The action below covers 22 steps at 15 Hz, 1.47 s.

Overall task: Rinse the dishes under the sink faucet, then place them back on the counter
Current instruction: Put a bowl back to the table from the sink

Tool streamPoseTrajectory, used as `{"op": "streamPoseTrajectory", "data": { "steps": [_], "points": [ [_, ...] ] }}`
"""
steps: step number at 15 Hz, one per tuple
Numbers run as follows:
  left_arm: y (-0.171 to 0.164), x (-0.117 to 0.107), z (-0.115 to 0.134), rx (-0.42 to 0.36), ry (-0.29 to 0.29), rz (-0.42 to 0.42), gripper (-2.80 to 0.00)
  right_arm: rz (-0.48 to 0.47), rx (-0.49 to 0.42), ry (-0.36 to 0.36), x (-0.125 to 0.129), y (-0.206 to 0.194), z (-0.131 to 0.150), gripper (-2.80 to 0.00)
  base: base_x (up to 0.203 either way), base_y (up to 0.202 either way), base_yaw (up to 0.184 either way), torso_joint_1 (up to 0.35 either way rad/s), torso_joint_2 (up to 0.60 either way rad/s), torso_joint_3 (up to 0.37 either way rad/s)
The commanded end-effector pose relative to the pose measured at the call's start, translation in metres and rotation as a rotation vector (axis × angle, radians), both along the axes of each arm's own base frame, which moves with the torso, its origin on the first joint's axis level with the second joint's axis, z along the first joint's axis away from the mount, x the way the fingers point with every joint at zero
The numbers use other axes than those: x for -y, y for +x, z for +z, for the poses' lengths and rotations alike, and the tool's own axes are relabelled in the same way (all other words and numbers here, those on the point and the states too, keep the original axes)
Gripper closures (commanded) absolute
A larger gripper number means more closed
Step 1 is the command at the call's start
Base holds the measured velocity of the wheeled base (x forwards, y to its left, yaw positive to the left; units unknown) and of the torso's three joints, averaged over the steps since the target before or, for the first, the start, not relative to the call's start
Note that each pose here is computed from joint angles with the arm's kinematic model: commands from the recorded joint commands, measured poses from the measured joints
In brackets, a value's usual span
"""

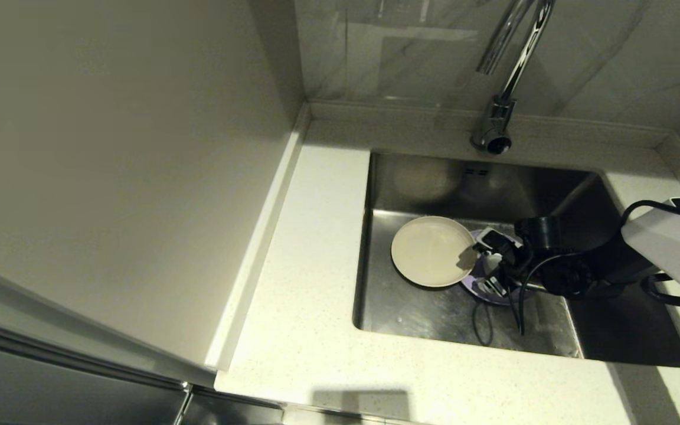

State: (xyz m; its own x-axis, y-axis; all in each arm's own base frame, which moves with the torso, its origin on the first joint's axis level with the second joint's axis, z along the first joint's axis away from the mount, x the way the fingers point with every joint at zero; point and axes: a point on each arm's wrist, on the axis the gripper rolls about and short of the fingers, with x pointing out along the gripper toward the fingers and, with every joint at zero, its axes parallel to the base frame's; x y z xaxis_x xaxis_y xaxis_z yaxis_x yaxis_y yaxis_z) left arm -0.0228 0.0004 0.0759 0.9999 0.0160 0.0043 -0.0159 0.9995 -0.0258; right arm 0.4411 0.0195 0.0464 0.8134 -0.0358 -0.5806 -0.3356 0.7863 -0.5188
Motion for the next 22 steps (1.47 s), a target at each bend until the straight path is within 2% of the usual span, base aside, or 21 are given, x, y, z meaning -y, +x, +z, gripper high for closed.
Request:
{"op": "streamPoseTrajectory", "data": {
  "steps": [1,2,3,9,12,15,18,20,22],
  "points": [
    [0.000,0.000,0.000,0.003,0.000,0.001,0.00,0.000,-0.008,-0.004,0.001,0.001,-0.005,-2.80,0.000,0.000,0.000,0.000,0.00,0.000],
    [0.000,0.000,0.000,0.003,0.000,0.001,0.00,-0.002,-0.009,-0.005,0.001,0.001,-0.005,-2.80,0.000,0.000,0.000,0.000,0.00,0.000],
    [0.000,0.000,0.000,0.003,0.000,0.001,0.00,-0.011,-0.010,-0.011,0.002,0.001,-0.006,0.00,0.000,0.000,0.000,0.000,0.00,0.000],
    [0.000,0.000,0.000,0.003,0.000,0.001,0.00,-0.033,-0.018,-0.020,0.006,0.001,-0.010,0.00,0.000,0.000,0.000,0.000,0.00,0.000],
    [0.000,0.000,0.000,0.005,0.000,0.001,0.00,-0.045,0.005,-0.016,0.011,0.001,-0.001,0.00,0.000,0.000,0.000,0.000,0.00,0.000],
    [0.000,0.000,0.000,0.003,0.000,-0.001,0.00,-0.055,0.076,-0.013,0.016,-0.002,0.011,0.00,0.000,0.000,0.000,0.000,0.00,0.000],
    [0.000,0.000,0.000,0.003,0.000,0.001,0.00,-0.065,0.156,0.004,0.028,-0.009,0.035,0.00,0.000,0.000,0.000,0.000,0.00,0.000],
    [0.000,0.000,0.000,0.003,0.001,0.001,0.00,-0.016,0.200,0.064,0.034,-0.022,0.059,0.00,0.000,0.000,0.000,0.000,0.00,0.000],
    [0.000,0.000,0.000,0.003,0.000,0.001,0.00,0.017,0.261,0.193,0.034,-0.040,0.093,0.00,0.000,0.000,0.000,0.000,0.00,0.000]
  ]
}}
